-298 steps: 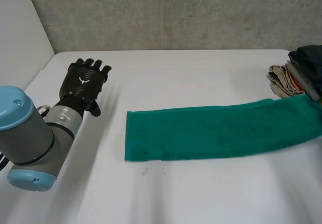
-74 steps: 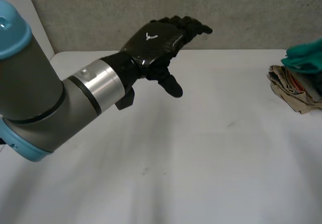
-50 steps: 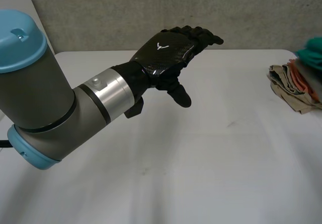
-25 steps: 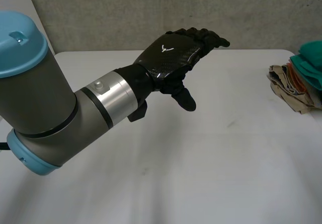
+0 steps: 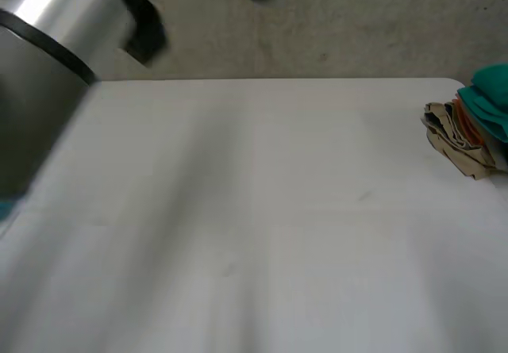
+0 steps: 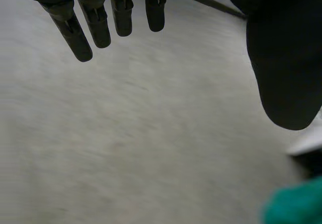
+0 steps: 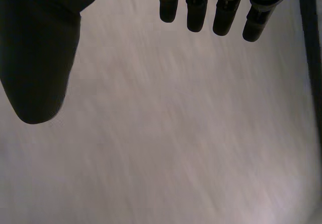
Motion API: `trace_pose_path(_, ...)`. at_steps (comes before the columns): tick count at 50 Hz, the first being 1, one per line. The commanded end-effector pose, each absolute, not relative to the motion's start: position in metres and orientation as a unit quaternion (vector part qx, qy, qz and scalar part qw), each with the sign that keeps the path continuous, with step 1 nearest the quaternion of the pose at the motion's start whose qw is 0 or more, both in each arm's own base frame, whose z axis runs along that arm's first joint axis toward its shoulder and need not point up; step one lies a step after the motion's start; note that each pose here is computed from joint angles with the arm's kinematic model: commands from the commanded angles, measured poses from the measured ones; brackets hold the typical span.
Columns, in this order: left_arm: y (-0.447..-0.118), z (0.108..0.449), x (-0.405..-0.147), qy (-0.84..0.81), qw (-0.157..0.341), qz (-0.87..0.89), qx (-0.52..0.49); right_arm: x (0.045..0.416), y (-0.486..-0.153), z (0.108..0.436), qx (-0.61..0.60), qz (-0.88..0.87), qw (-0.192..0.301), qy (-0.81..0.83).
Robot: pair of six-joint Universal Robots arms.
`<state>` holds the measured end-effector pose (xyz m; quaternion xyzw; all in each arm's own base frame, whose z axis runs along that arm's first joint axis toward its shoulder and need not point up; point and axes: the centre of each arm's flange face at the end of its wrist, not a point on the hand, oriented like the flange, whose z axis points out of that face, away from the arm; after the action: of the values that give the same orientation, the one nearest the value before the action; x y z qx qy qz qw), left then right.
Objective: Fold the laundry.
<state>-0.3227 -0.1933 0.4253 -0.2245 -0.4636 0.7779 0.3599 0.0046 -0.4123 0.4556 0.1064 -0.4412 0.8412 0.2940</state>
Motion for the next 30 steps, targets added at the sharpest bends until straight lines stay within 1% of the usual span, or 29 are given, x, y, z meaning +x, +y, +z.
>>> trace_pose_path(1, -0.257, 0.444, -0.247, -0.48, 0.219, 0.843, -0.102, 0.146, -0.362, 0.416, 0.261, 0.871, 0.096, -0.405)
trace_pose_path(2, -0.276, 0.436, -0.225, -0.503, 0.169, 0.843, -0.086, 0.161, -0.356, 0.407, 0.278, 0.868, 0.076, -0.404)
trace_pose_path(3, -0.283, 0.431, -0.215, -0.518, 0.142, 0.84, -0.084, 0.187, -0.341, 0.391, 0.302, 0.862, 0.037, -0.406)
trace_pose_path(5, -0.298, 0.421, -0.193, -0.542, 0.088, 0.832, -0.078, 0.209, -0.327, 0.374, 0.322, 0.85, 0.0, -0.416)
trace_pose_path(6, -0.31, 0.408, -0.176, -0.566, 0.04, 0.82, -0.078, 0.216, -0.321, 0.365, 0.328, 0.844, -0.013, -0.424)
trace_pose_path(7, -0.315, 0.402, -0.169, -0.577, 0.02, 0.812, -0.081, 0.23, -0.31, 0.349, 0.338, 0.831, -0.037, -0.44)
trace_pose_path(9, -0.326, 0.385, -0.153, -0.606, -0.022, 0.791, -0.086, 0.238, -0.302, 0.334, 0.348, 0.817, -0.054, -0.457)
trace_pose_path(10, -0.339, 0.361, -0.141, -0.638, -0.056, 0.762, -0.096, 0.241, -0.298, 0.327, 0.35, 0.81, -0.061, -0.466)
trace_pose_path(11, -0.344, 0.348, -0.137, -0.656, -0.069, 0.745, -0.102, 0.244, -0.292, 0.315, 0.354, 0.795, -0.07, -0.487)
trace_pose_path(13, -0.352, 0.321, -0.127, -0.689, -0.095, 0.71, -0.115, 0.245, -0.29, 0.304, 0.354, 0.78, -0.075, -0.51)
trace_pose_path(14, -0.356, 0.296, -0.118, -0.718, -0.115, 0.674, -0.129, 0.245, -0.289, 0.298, 0.353, 0.772, -0.076, -0.522)
trace_pose_path(15, -0.357, 0.287, -0.115, -0.729, -0.122, 0.661, -0.134, 0.245, -0.29, 0.287, 0.351, 0.756, -0.079, -0.547)
trace_pose_path(16, -0.357, 0.276, -0.112, -0.741, -0.13, 0.645, -0.139, 0.245, -0.291, 0.281, 0.35, 0.747, -0.08, -0.559)
trace_pose_path(17, -0.357, 0.258, -0.106, -0.758, -0.138, 0.62, -0.149, 0.245, -0.293, 0.275, 0.348, 0.74, -0.079, -0.571)
trace_pose_path(19, -0.356, 0.241, -0.099, -0.775, -0.145, 0.595, -0.156, 0.244, -0.296, 0.263, 0.343, 0.726, -0.076, -0.592)
trace_pose_path(21, -0.355, 0.222, -0.088, -0.79, -0.155, 0.572, -0.156, 0.244, -0.298, 0.259, 0.341, 0.721, -0.074, -0.599)
trace_pose_path(24, -0.357, 0.21, -0.079, -0.797, -0.162, 0.562, -0.149, 0.244, -0.299, 0.256, 0.337, 0.719, -0.068, -0.604)
trace_pose_path(25, -0.359, 0.203, -0.072, -0.8, -0.167, 0.558, -0.143, 0.243, -0.3, 0.256, 0.336, 0.719, -0.067, -0.605)
trace_pose_path(30, -0.364, 0.183, -0.065, -0.807, -0.172, 0.547, -0.139, 0.243, -0.3, 0.255, 0.335, 0.719, -0.068, -0.606)
